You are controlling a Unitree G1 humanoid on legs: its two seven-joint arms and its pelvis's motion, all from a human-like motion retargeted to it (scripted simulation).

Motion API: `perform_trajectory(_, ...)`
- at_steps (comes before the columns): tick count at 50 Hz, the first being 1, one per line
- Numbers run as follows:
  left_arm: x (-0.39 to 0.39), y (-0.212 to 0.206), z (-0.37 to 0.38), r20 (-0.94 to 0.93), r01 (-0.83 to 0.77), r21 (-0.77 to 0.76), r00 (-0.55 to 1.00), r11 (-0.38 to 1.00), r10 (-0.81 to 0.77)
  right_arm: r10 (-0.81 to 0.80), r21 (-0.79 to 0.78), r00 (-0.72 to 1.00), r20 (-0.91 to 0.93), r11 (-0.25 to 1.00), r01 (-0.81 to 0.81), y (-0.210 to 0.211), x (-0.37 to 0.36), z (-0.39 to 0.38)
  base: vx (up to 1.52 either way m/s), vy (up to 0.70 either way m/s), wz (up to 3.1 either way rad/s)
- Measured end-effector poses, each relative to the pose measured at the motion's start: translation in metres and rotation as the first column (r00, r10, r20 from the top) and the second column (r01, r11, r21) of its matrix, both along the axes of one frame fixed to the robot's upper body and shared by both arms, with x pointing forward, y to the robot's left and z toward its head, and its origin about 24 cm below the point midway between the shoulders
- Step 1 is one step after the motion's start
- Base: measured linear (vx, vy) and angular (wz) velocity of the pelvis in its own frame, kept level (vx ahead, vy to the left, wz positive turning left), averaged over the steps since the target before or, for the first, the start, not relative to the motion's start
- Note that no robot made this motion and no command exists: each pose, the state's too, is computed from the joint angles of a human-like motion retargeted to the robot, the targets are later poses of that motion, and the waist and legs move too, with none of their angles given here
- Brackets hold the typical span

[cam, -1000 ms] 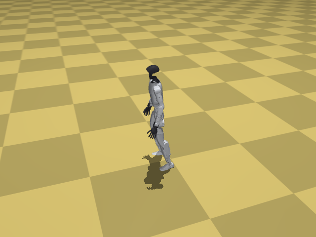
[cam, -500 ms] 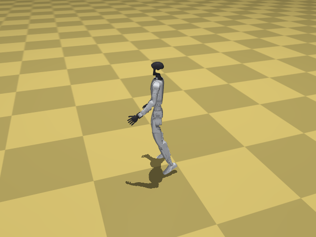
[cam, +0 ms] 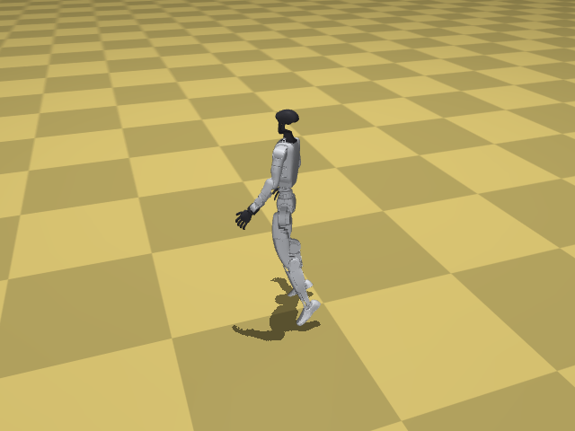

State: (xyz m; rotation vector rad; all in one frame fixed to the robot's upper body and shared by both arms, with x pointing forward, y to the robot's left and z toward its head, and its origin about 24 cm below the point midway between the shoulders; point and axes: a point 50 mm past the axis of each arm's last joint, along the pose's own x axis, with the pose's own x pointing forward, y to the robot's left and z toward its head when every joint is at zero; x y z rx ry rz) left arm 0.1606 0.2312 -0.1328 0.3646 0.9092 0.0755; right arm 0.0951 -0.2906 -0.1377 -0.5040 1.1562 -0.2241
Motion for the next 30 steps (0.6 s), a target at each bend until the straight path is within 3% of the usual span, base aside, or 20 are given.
perform_trajectory(13, -0.031, 0.03, -0.003, -0.014, -0.228, 0.004, 0.974, 0.974, 0.228, -0.059, 0.005, 0.998, -0.034, 0.998, 0.06, 0.0, -0.021, -0.004, 0.03, 0.02, -0.08)
perform_trajectory(30, -0.02, 0.031, 0.006, 0.067, -0.257, -0.041, 0.964, 0.966, 0.259, -0.125, -0.021, 0.992, 0.005, 0.992, 0.125, -0.009, -0.025, 0.0, -0.01, 0.08, 0.1)
